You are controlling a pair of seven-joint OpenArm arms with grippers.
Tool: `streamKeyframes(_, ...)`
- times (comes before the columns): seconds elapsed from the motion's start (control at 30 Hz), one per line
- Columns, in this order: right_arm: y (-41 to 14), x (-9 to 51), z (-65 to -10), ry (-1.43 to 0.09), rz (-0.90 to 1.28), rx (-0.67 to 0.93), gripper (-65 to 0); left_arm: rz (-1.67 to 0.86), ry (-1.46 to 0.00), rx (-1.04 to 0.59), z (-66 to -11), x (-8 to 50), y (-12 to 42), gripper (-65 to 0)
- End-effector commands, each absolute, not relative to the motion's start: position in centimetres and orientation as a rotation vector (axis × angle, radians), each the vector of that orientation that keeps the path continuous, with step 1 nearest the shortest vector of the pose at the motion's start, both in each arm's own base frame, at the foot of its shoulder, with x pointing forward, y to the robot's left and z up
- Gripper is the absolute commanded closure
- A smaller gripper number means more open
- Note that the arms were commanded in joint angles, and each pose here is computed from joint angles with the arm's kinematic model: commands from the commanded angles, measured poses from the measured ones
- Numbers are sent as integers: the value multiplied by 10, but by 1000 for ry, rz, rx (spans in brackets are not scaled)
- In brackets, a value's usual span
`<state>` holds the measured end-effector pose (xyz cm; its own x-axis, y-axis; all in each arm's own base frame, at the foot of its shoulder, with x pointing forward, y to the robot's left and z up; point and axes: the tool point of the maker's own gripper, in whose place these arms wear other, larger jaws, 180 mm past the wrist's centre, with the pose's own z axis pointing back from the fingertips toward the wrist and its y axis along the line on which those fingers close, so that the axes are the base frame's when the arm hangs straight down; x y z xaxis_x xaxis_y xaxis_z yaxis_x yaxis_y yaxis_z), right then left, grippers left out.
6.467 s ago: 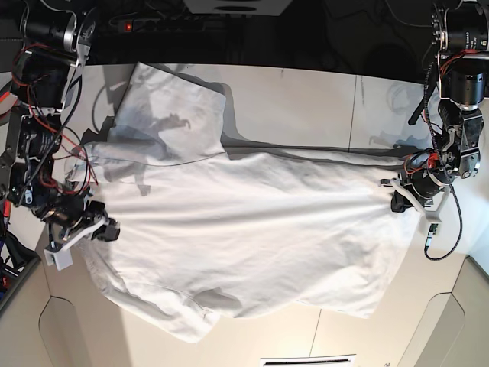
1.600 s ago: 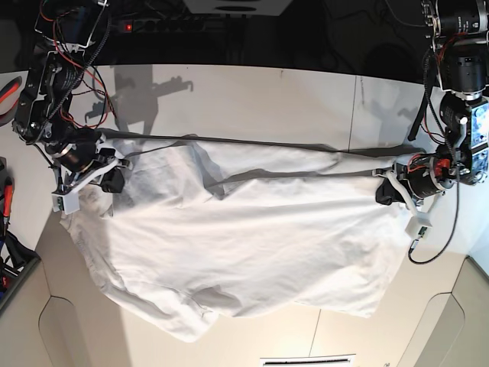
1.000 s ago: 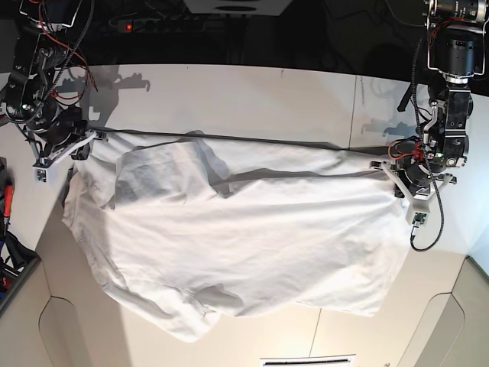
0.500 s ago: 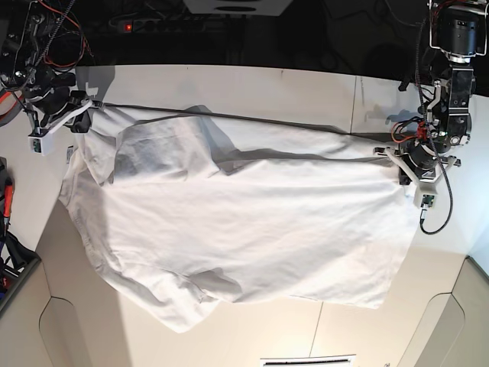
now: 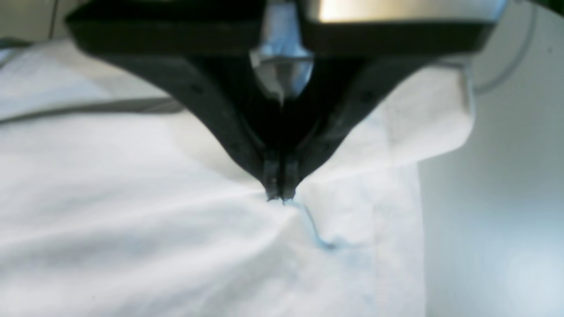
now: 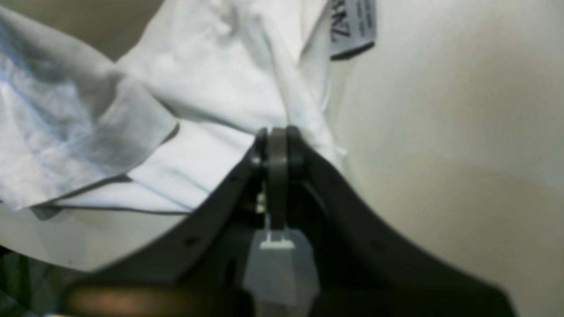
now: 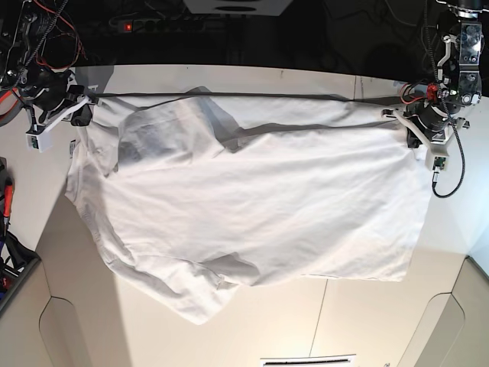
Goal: Layout the t-shirt on the table in an organized manner, then fold the t-shirt properly
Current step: 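Pull the grasped edge taut and lay the shirt flat, then release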
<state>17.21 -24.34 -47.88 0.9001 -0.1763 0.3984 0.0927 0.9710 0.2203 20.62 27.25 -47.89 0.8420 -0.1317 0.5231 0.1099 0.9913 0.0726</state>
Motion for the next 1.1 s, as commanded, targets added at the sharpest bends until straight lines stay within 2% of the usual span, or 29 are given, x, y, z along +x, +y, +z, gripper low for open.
streamKeyframes(0.0, -249, 147, -488, -322, -119, 166, 0, -137, -341, 50, -503, 157, 275, 0)
streamKeyframes(0.33, -238, 119, -469, -336, -87, 182, 0, -155, -350, -21, -494, 146, 255, 0)
streamKeyframes(0.53, -238, 129, -462, -386, -79, 177, 0, -154, -375, -42, -491, 150, 251, 0)
streamKeyframes(0.73, -245, 146, -458, -415, -54, 135, 0, -130, -403, 61, -483, 159, 280, 0)
streamKeyframes(1.07, -252, 149, -453, -432, -67, 120, 0, -22, -479, 128, -463, 169, 321, 0)
